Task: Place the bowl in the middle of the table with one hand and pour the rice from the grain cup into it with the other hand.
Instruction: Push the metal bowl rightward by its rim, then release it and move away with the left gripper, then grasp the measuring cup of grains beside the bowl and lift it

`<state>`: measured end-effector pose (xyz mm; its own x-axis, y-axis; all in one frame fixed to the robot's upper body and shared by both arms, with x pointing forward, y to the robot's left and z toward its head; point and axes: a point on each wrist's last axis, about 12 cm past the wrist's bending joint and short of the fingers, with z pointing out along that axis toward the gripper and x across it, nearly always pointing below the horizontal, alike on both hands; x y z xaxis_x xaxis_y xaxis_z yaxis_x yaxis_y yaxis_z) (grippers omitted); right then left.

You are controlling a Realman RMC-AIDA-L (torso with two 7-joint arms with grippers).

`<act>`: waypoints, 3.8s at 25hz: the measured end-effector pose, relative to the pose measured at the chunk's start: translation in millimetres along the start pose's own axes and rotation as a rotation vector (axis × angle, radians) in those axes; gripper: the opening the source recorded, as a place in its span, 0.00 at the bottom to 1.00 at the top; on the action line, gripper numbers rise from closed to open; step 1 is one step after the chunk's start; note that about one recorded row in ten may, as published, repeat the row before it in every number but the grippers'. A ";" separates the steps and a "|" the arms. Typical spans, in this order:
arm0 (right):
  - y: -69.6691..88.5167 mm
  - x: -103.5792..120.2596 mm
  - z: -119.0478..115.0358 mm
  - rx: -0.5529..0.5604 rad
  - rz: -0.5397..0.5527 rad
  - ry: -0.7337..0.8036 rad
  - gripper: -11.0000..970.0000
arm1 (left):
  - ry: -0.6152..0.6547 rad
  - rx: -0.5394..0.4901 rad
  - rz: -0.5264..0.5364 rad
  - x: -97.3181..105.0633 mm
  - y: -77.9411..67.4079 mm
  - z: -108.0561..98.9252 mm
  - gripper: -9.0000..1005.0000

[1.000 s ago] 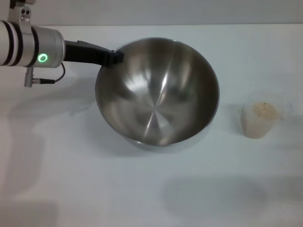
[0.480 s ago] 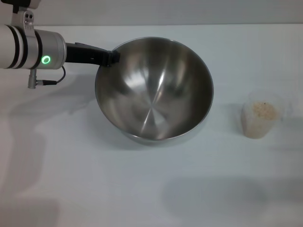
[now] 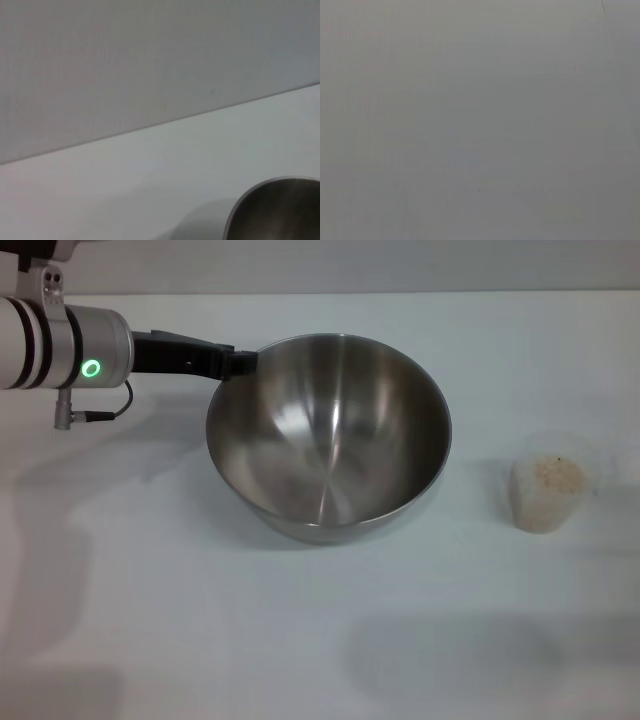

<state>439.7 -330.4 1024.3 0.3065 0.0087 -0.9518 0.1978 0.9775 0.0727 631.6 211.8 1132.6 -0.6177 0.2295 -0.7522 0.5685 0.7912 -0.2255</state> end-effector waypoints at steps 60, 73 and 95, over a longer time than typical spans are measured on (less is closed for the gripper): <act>15.1 32.6 -64.2 -0.300 -0.060 0.355 0.85 | -1.060 -0.823 0.265 198.4 1.9 -103.2 0.84; 20.8 37.3 -55.1 -0.318 -0.062 0.376 0.85 | -1.075 -0.829 0.275 200.6 0.9 -107.3 0.84; 24.3 39.6 -38.8 -0.328 -0.073 0.370 0.85 | -1.077 -0.851 0.279 214.1 -3.8 -117.1 0.84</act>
<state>420.5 -298.2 976.8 -0.0594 -0.0457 -0.9972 -0.1148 0.9926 -0.0386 433.5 324.4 1044.9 0.3950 0.1991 -0.8968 -0.1375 0.9781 0.1565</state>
